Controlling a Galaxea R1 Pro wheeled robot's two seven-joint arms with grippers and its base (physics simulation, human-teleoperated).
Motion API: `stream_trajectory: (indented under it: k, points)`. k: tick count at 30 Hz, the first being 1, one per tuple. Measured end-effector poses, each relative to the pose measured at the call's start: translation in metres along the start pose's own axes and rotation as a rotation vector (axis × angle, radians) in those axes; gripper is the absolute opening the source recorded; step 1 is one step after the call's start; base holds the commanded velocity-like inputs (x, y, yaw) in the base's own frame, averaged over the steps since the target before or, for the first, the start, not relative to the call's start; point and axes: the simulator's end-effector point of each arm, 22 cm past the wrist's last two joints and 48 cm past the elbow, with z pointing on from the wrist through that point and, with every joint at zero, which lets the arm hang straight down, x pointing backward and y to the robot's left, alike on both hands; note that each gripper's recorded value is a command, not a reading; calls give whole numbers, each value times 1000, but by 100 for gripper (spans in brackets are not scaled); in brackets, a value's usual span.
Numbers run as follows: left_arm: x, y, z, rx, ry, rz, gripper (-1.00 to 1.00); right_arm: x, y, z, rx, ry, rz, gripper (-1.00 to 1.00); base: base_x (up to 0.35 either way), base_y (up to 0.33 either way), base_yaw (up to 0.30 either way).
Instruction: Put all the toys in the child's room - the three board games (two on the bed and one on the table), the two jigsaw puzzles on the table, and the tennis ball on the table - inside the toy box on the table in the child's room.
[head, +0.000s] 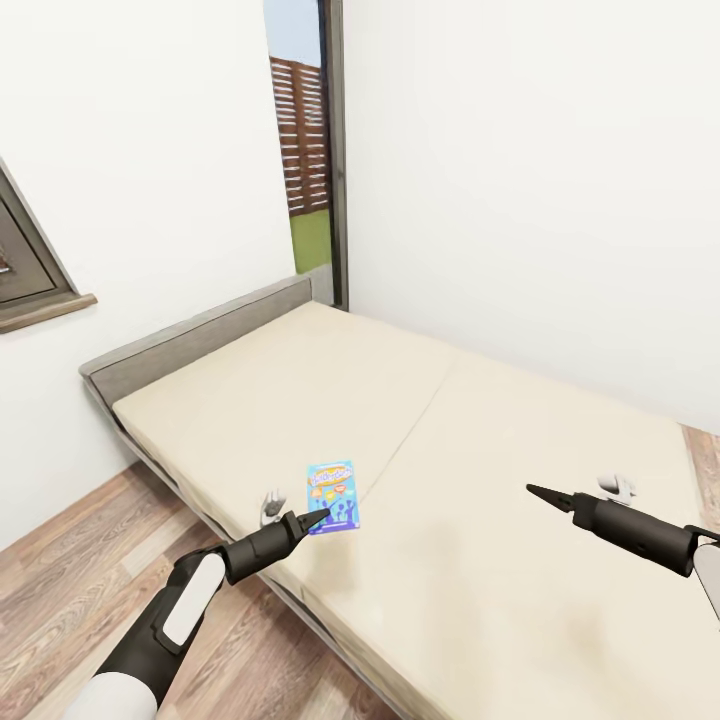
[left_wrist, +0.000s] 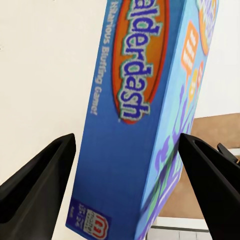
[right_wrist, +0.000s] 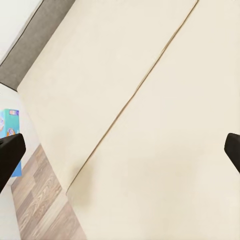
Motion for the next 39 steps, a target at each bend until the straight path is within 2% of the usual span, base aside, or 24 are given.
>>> stream_trajectory:
  k: [9,25,39]
  points:
    - [0,0,0,1,0,-1,-100,0,0,0,0,0,0,100,10,0,-62]
    - [-1,-2,-1,3,-2,3,-100,-2,2,-1,-2,-4,-3,100,1,0,-214]
    - [-1,-3,-1,3,-2,4,-100,-2,2,-2,-3,-5,-3,100,0,0,-46]
